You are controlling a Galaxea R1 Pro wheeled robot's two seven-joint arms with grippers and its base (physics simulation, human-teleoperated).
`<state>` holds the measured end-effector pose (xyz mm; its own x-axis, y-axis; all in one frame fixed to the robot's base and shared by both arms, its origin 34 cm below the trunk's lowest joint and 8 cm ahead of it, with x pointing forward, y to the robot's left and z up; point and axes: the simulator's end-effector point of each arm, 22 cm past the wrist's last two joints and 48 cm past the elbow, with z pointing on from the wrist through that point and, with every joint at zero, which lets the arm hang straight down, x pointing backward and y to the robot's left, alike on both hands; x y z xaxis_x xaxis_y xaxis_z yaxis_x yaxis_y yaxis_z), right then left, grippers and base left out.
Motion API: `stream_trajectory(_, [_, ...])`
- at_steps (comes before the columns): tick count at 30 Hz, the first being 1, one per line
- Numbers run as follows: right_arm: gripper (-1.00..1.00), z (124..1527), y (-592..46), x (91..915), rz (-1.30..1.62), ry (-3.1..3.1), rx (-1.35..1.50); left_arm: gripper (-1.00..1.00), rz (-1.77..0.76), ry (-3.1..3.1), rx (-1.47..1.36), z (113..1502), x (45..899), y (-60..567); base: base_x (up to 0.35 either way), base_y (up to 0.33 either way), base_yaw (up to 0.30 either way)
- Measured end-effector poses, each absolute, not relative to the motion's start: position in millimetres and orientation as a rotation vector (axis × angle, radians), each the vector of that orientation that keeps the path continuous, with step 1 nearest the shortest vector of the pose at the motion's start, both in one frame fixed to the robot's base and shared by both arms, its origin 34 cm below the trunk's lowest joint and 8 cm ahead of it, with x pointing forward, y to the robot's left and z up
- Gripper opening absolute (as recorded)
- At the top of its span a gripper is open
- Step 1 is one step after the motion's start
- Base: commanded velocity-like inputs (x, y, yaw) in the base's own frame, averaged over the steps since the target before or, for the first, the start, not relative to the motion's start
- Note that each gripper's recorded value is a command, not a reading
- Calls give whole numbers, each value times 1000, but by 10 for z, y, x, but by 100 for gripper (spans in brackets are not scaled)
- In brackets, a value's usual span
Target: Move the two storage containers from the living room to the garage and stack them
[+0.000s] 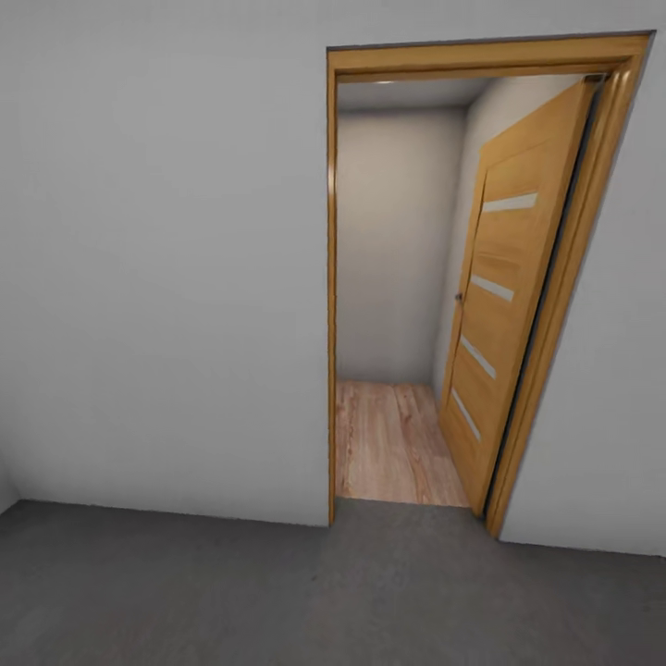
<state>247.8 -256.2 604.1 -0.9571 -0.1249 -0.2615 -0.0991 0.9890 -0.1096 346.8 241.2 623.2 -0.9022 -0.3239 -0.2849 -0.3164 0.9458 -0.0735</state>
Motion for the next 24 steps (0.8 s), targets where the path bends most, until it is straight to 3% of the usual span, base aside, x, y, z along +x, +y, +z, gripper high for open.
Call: stream_trajectory(24, [100, 6064, -2563, 2546, -140, 2845, -162, 100, -43, 2788, -469, 6274, 3531, 2392, 0, 0, -257])
